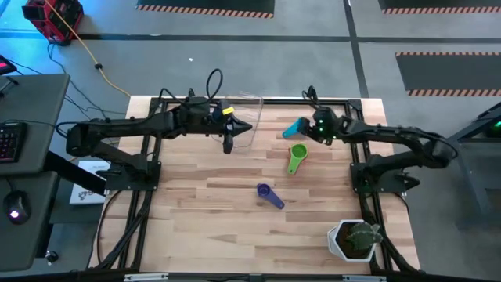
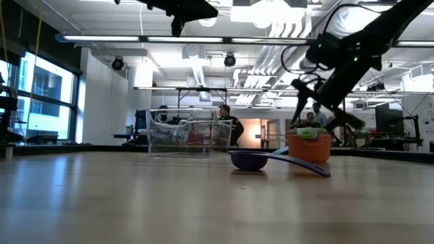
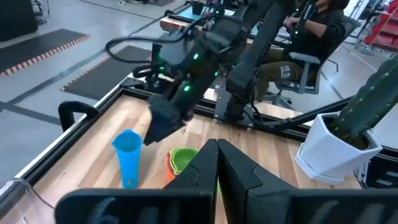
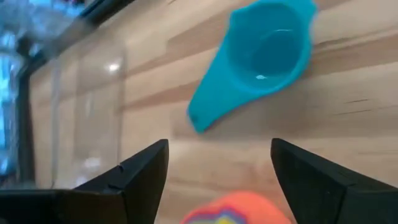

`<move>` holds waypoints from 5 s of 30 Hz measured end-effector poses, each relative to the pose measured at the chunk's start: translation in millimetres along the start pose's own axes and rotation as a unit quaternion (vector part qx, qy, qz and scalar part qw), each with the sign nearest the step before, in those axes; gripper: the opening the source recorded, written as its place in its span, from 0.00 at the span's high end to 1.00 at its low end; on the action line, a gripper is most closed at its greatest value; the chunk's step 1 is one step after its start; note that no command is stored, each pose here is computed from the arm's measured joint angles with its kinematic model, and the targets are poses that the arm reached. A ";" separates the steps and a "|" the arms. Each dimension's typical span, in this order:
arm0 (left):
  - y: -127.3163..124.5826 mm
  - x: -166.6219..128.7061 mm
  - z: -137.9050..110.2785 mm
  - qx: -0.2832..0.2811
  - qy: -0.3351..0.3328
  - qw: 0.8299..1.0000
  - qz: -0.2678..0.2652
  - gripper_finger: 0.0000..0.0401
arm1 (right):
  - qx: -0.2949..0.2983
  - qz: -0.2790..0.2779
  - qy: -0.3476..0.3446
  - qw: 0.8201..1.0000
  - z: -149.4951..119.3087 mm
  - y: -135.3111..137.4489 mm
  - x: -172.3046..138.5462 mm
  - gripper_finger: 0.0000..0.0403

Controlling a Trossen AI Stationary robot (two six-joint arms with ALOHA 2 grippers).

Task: Nest measuring cups in basket
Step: Stack the light blue measuring cup on top of the green measuring cup, then stack the purple measuring cup on top of the light blue measuring cup

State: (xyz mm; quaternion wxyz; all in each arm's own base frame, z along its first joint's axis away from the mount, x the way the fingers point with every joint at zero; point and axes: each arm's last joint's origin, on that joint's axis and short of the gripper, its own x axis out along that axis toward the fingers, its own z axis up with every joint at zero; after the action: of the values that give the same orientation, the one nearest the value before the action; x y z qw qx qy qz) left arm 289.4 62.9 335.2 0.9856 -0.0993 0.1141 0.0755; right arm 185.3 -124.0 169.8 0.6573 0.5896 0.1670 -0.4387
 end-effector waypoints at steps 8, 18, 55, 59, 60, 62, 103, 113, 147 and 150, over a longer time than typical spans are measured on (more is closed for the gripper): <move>0.0 0.0 -0.2 0.010 0.001 1.000 0.000 1.00 | 0.095 0.022 -0.027 0.995 1.5 1.4 35.2 0.32; 0.0 0.0 -0.1 0.021 0.001 1.000 0.000 1.00 | 0.153 0.017 -0.037 0.987 -0.9 -5.5 65.0 0.33; -0.2 0.2 -0.8 0.008 0.003 1.000 -0.001 1.00 | -0.197 0.201 0.270 0.921 -50.5 -4.2 -103.0 1.00; -0.1 0.2 -0.7 0.008 0.003 1.000 0.000 1.00 | -0.154 0.204 0.159 0.954 -56.4 -3.1 -109.3 1.00; 0.0 0.2 -0.7 0.008 0.003 1.000 0.002 1.00 | -0.130 0.216 0.139 0.957 -59.1 -2.8 -106.8 1.00; 0.1 0.3 -0.8 0.008 0.002 1.000 0.004 1.00 | -0.089 0.246 0.110 0.959 -67.7 -4.2 -97.5 1.00; 0.0 0.3 -0.1 0.009 -0.001 1.000 0.003 1.00 | 0.157 0.229 -0.004 0.961 -136.2 -22.6 -29.2 0.84; 0.0 0.3 -0.1 0.009 -0.001 1.000 0.003 1.00 | 0.111 0.234 0.072 0.963 -134.2 -19.8 -37.0 0.60; 0.1 0.4 -0.2 0.004 -0.001 1.000 0.003 1.00 | 0.144 0.215 0.161 0.952 -124.7 -27.0 -62.0 0.59; -0.1 0.9 -0.6 -0.004 0.000 1.000 0.002 1.00 | 0.130 0.218 0.153 0.955 -122.5 -28.4 -64.8 0.59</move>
State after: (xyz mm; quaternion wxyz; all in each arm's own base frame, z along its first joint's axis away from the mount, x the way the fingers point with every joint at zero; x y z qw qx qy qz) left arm 290.1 62.8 334.4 0.9850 -0.1034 0.1143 0.0777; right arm 163.6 15.8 169.2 0.6209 0.7521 0.0744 -0.2078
